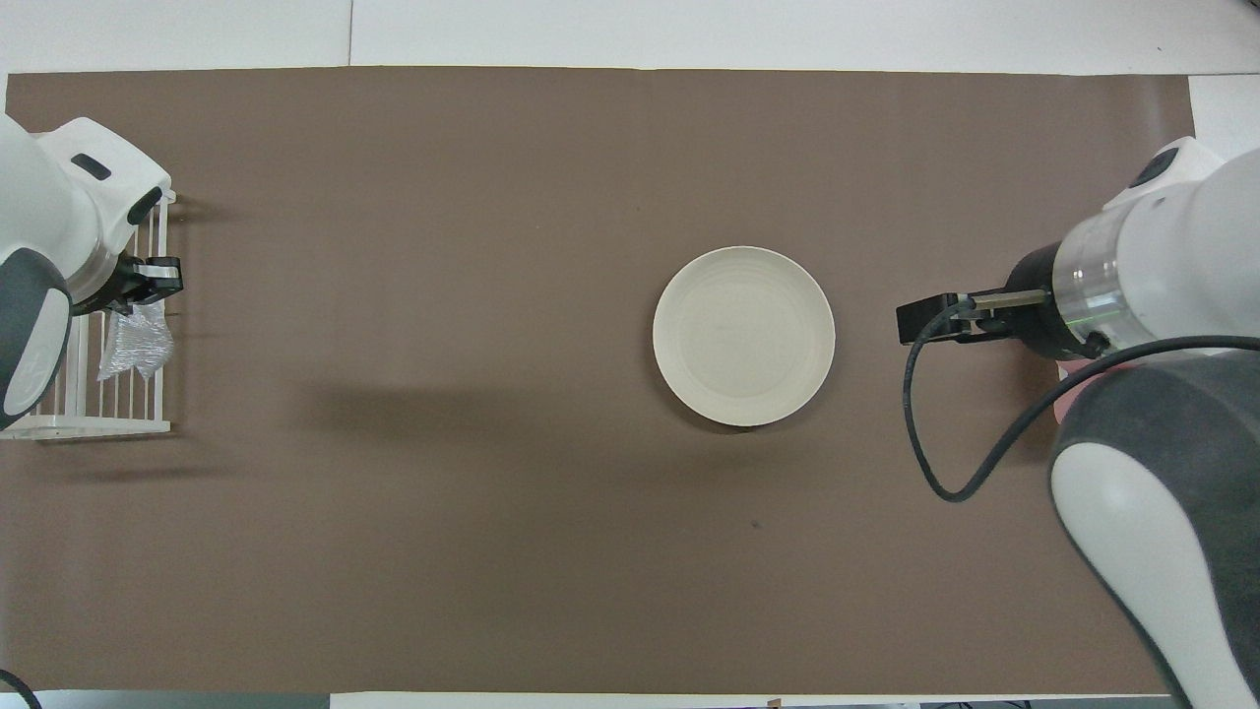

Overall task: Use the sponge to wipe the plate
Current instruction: 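Release the sponge into the rack with the left gripper while the right gripper returns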

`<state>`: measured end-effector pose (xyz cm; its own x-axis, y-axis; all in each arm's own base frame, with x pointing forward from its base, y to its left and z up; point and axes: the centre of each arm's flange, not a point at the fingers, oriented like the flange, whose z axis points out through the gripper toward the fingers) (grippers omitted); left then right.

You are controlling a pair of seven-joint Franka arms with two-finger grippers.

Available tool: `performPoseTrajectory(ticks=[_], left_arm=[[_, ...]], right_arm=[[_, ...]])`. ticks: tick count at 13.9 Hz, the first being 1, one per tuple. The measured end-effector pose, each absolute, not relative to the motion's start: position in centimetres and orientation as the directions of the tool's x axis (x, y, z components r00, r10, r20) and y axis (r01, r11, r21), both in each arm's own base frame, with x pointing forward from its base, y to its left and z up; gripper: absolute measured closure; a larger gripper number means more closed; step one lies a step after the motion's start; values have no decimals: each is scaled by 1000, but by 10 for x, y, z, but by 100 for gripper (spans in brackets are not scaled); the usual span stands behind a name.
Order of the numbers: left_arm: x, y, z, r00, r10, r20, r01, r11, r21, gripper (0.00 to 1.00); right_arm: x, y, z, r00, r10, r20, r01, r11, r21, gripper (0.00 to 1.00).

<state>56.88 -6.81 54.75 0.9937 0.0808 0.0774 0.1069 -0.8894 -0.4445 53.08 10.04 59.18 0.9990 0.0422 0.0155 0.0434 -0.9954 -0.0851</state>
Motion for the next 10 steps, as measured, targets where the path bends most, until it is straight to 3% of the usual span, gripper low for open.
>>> performPoseTrajectory(ticks=[5,10], left_arm=[[597,-62,539,992,-62,113,40,-688,-724,95],[611,-51,502,991,-125,54,-22,-541,-841,95]], right_arm=[[535,59,597,997,70,-11,69,-994,-83,0],[543,39,593,991,131,-10,130,-989,-70,0]])
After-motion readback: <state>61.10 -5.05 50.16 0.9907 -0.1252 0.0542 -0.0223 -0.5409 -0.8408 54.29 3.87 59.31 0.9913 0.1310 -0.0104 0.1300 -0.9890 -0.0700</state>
